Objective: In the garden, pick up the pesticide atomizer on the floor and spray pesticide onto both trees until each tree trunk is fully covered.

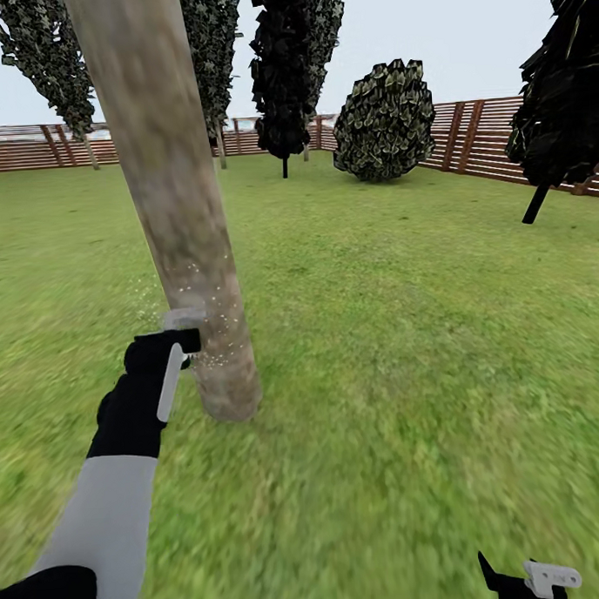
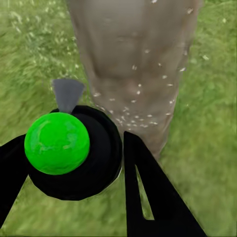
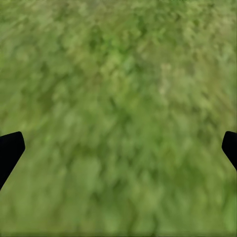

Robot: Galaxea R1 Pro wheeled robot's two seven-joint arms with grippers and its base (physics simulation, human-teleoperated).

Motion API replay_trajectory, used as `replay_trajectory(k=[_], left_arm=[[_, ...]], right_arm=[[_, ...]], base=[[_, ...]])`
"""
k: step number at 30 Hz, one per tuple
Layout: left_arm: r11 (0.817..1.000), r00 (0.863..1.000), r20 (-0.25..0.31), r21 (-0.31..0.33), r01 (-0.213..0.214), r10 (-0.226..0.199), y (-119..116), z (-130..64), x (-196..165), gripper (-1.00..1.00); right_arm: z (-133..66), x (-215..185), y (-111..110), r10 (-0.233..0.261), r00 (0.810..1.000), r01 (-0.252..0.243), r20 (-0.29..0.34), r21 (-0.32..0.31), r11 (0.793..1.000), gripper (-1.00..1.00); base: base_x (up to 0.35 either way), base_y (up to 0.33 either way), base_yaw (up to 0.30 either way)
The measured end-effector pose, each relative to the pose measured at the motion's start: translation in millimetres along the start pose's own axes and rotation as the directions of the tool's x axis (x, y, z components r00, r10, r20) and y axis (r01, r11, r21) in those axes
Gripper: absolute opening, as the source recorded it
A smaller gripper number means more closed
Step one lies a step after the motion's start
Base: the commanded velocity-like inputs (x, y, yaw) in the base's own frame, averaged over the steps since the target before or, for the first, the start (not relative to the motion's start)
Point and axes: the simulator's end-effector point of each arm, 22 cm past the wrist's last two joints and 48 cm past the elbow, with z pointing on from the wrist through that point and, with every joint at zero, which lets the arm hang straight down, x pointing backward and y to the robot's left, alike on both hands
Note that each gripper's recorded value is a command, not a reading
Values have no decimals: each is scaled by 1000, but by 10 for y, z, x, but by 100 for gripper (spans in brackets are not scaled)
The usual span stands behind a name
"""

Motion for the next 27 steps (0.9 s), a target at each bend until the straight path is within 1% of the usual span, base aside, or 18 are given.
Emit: replay_trajectory(k=[2,6,7,11,12,14,16,19,21,22,24,26,27], left_arm=[[999,1000,-1,-30,-9,9,187,32,17,-100],[998,1000,-8,-58,-21,21,364,80,58,-100],[998,1000,-18,-64,-26,25,410,115,106,-100],[997,994,-106,-63,-46,39,414,297,478,-100],[997,991,-123,-62,-49,41,401,401,636,-100],[997,992,-122,-66,-51,43,395,509,769,-100],[996,991,-128,-71,-56,46,423,547,831,-100],[993,991,-125,-102,-66,53,634,583,826,-100],[992,992,-113,-106,-65,53,662,622,849,-100],[993,994,-101,-104,-61,51,645,691,931,-100],[993,994,-101,-102,-58,48,621,840,1229,-100],[993,994,-96,-101,-57,47,599,933,1475,-100],[993,994,-101,-101,-56,46,593,977,1655,-100]], right_arm=[[0,1,2,0,1000,0,0,0,1000,100],[-1,4,8,1,1000,-1,-1,-1,1000,100],[-3,11,12,0,1000,0,-2,-2,1000,100],[-2,12,16,0,1000,0,-2,-3,1000,100],[-1,14,20,0,1000,0,-3,-3,1000,100],[-2,15,25,1,1000,-1,-3,-4,1000,100],[-1,13,27,1,1000,-1,-2,-4,1000,100],[0,11,29,1,1000,-1,-2,-4,1000,100],[0,12,28,1,1000,-1,-2,-4,1000,100],[-1,16,30,1,1000,-1,-3,-5,1000,100],[-1,16,30,1,1000,-1,-3,-5,1000,100],[-2,18,32,1,1000,-1,-3,-5,1000,100],[-2,22,39,2,1000,-2,-4,-6,1000,100]], base=[[0,0,0],[0,0,0],[0,0,0],[0,0,0],[0,0,0],[0,0,0],[0,0,0],[0,0,0],[0,0,0],[0,0,0],[0,0,0],[0,0,0],[0,0,0]])
